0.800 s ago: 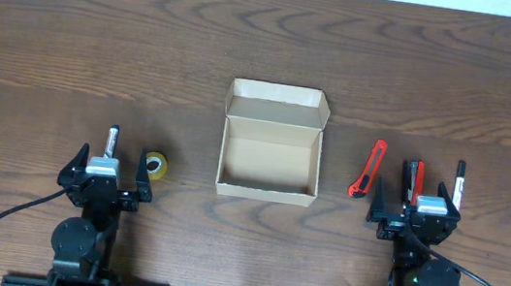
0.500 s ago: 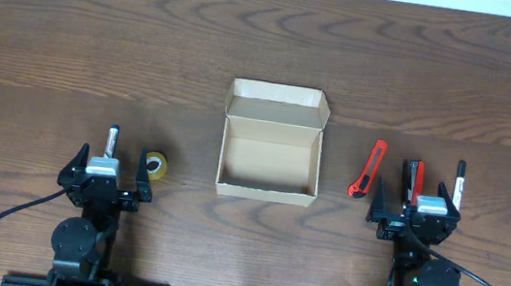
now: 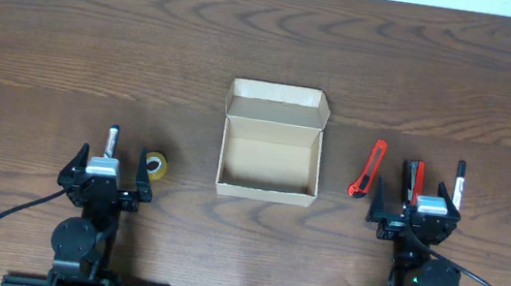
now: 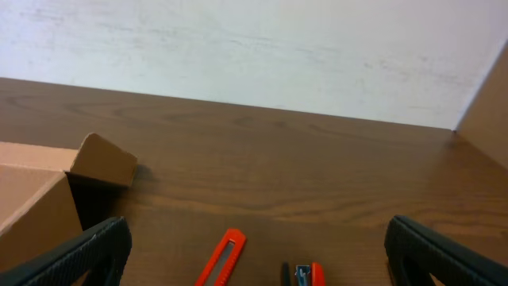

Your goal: Pack container

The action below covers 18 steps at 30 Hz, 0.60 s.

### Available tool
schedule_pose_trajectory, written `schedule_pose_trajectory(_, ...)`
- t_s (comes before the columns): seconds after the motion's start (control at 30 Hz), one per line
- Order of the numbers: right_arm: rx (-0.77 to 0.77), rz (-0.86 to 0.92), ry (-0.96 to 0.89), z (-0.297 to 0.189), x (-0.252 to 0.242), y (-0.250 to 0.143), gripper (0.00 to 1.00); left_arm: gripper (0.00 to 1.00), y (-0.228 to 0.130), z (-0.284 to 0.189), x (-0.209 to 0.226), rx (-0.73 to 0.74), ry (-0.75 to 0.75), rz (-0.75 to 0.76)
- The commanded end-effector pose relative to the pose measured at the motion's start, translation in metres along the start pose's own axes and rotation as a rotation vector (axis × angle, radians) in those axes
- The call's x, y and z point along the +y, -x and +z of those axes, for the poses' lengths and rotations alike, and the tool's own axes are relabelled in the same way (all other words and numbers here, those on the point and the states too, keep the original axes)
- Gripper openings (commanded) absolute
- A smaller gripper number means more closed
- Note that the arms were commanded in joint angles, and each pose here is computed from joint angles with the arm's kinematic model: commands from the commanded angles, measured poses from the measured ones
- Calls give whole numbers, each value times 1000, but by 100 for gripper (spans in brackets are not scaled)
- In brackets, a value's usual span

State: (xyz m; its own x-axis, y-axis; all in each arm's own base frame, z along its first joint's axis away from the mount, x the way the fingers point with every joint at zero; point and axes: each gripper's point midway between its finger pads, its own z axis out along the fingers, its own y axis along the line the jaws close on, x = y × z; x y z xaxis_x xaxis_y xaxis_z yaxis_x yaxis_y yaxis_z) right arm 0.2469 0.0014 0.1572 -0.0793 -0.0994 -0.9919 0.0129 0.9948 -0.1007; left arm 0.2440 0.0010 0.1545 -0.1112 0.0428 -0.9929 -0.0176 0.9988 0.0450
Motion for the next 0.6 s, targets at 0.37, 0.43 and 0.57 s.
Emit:
schedule_pose_trajectory(0.37,8,12,-24,0,-5,-3,99,96,-18,2,1,48,5,1)
schedule_pose_trajectory(0.43,8,12,-24,0,-5,-3,99,95,-18,2,1,48,5,1)
schedule_pose_trajectory(0.57,7,24,-23,0,-5,-3,99,96,-18,2,1,48,5,1)
